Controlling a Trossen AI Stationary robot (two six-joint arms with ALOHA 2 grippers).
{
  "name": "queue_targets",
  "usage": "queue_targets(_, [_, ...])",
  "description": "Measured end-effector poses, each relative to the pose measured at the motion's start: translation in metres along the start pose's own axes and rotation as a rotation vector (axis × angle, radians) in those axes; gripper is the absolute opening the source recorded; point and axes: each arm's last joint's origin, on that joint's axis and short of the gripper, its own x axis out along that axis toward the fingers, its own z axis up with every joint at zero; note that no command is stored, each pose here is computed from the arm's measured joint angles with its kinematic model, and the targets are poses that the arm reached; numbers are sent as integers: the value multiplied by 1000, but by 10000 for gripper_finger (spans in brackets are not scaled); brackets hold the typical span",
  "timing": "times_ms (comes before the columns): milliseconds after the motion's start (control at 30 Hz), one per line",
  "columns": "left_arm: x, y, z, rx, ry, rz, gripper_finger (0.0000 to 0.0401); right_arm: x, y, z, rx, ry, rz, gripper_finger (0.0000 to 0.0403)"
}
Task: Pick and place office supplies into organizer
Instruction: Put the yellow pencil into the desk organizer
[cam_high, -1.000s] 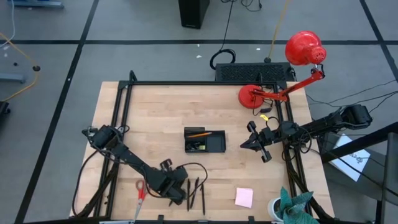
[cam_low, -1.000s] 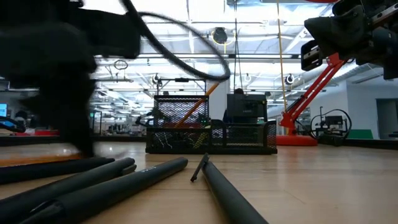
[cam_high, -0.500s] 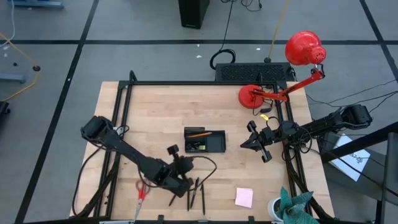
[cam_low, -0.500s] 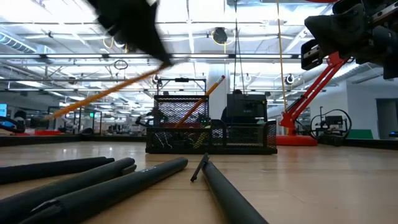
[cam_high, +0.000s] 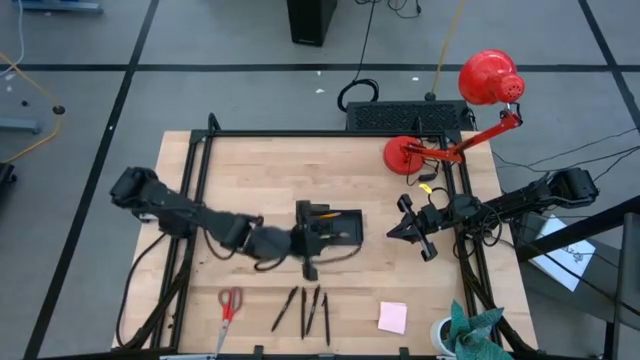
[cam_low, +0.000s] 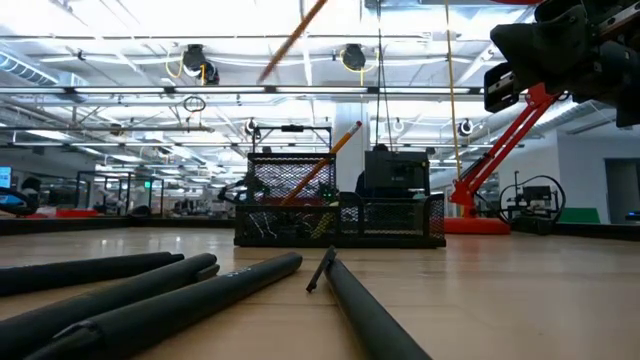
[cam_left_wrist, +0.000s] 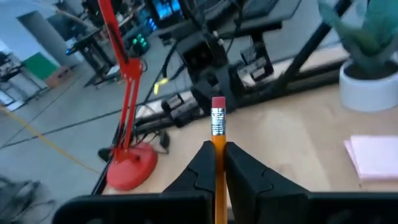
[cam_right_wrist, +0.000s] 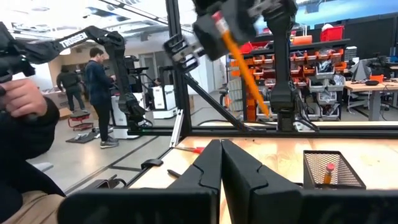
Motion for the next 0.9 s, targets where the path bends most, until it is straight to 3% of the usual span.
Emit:
queue_targets(200, [18, 33, -38, -61, -119, -82, 6, 0, 0, -1, 2, 5, 1, 4])
queue_targets(367, [21, 55, -79, -132, -189, -73, 16, 0, 0, -1, 3, 10, 0, 4])
queue_targets(500, [21, 65, -110, -177, -192, -68, 21, 0, 0, -1, 2, 10, 0, 4])
queue_targets(700, [18, 71, -137, -213, -148, -74, 5, 0, 0, -1, -5, 10, 0, 4])
queue_targets(900, [14, 71, -155, -229, -100, -73, 23, 0, 0, -1, -5, 9, -1, 4])
